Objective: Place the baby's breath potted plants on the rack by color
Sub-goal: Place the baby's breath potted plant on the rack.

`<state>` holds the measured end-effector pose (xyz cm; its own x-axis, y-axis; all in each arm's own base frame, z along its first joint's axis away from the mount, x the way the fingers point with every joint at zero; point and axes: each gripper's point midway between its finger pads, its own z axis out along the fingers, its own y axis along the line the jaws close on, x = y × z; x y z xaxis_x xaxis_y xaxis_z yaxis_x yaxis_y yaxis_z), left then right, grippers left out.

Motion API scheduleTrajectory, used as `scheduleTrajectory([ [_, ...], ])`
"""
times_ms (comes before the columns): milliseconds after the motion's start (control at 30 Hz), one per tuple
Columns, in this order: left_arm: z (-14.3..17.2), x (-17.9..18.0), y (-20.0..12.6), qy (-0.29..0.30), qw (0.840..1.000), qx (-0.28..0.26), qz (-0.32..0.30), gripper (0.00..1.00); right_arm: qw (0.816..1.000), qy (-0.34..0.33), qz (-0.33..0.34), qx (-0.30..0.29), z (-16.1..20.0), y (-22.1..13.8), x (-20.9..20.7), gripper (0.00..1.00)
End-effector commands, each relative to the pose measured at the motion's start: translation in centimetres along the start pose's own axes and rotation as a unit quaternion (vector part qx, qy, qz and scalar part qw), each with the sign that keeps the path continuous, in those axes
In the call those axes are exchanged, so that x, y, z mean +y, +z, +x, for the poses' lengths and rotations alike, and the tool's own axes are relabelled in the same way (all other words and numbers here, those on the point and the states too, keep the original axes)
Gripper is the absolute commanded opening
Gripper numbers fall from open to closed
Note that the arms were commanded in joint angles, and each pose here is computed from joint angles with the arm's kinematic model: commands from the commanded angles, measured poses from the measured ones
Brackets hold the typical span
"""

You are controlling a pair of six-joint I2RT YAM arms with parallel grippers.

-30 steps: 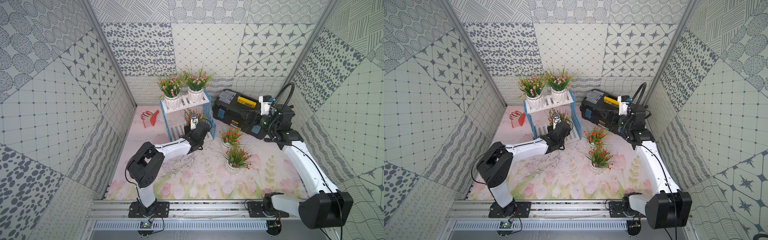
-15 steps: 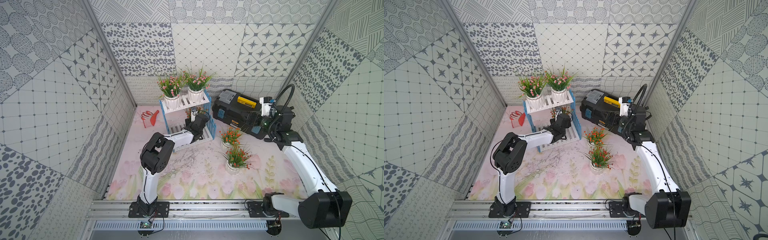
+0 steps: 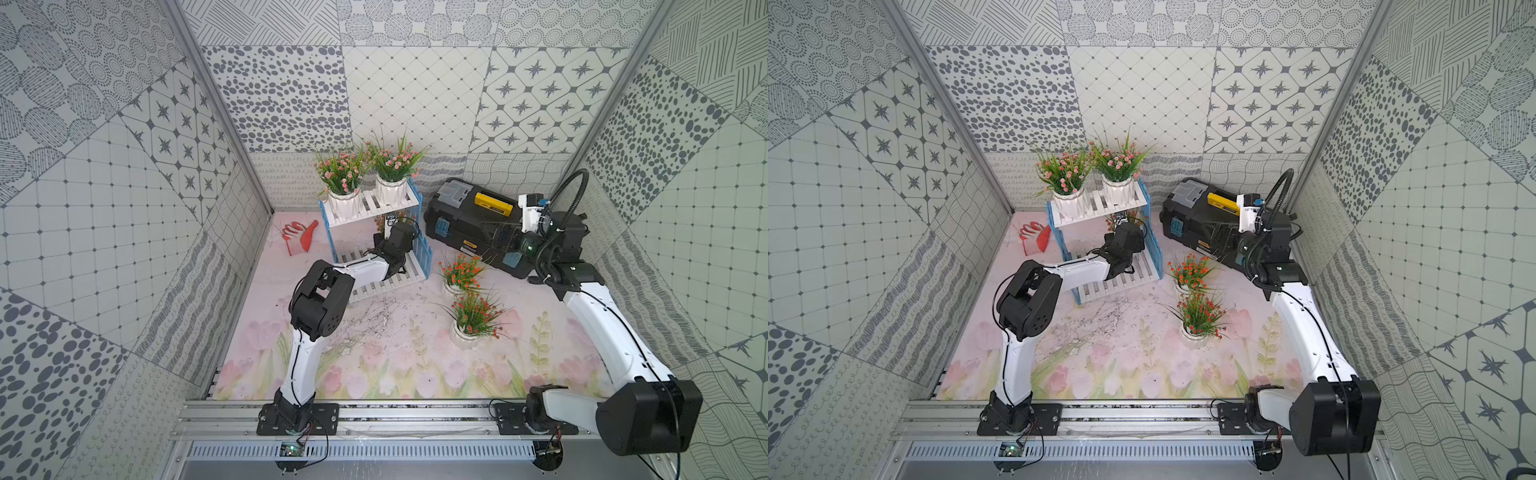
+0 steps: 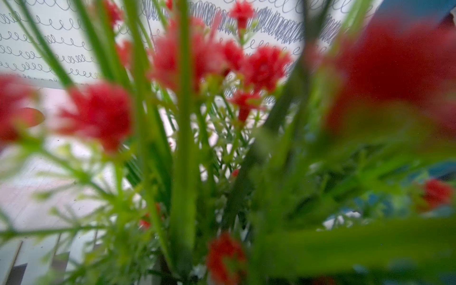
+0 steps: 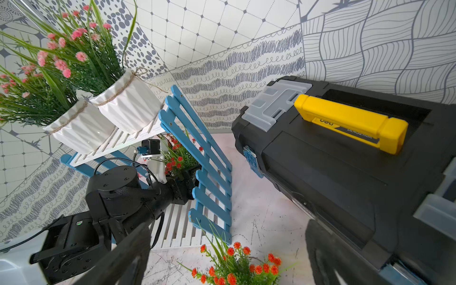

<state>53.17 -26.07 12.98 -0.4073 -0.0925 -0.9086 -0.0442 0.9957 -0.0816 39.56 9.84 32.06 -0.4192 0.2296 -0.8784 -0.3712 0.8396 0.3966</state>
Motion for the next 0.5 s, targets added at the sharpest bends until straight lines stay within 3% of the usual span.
scheduleTrajectory([
  [0,-2.1,-0.9,0.3,-0.008,0.999,-0.027,0.019,0.74,1.000,-0.002,-0.007,-0.016,-0.6,0.3,0.0,0.98],
  [333,0.0,-0.8,1.4,0.004,1.000,-0.003,0.009,0.75,1.000,-0.001,-0.006,-0.010,-0.1,0.6,-0.4,0.98],
  [467,0.5,-0.7,1.3,0.002,1.000,0.006,0.007,0.83,1.000,0.000,-0.007,-0.009,-0.1,0.8,-0.5,0.98],
])
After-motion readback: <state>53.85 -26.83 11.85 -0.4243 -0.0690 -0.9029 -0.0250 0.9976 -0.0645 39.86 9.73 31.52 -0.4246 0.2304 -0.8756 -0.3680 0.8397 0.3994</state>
